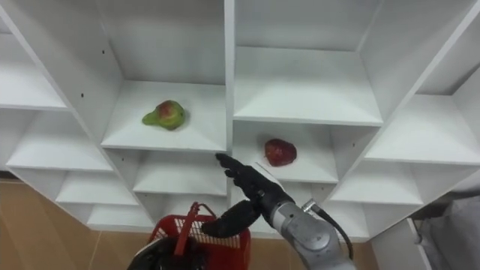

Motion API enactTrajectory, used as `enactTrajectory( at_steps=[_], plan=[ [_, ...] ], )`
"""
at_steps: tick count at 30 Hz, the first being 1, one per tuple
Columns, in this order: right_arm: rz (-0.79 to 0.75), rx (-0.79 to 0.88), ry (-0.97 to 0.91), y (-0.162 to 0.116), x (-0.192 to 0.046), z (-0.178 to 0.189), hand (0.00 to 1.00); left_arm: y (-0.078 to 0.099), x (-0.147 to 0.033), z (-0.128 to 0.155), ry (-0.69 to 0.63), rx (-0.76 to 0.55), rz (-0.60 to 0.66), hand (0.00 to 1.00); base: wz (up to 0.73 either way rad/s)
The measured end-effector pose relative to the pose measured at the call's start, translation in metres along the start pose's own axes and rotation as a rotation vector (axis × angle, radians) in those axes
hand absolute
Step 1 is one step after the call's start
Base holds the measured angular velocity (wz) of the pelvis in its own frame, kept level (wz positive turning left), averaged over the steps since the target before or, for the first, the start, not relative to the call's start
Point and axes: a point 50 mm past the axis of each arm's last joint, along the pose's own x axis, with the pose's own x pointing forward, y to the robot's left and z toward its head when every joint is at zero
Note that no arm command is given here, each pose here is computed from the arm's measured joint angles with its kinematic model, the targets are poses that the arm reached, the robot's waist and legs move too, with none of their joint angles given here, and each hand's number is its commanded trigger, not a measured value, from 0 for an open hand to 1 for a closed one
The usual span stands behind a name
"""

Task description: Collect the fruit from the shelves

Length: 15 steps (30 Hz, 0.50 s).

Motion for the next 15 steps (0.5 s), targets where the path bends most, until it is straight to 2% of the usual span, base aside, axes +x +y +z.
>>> enactTrajectory(
  at_steps=[5, 15],
  plan=[
    [0.069, -0.039, -0.043, 0.006, 0.001, 0.013, 0.0, 0.006, -0.002, -0.004, 0.004, -0.029, 0.027, 1.0, 0.07],
    [0.1, -0.071, -0.044, 0.009, 0.003, 0.022, 0.0, 0.003, 0.0, -0.013, 0.034, -0.069, 0.039, 1.0, 0.0]
  ],
)
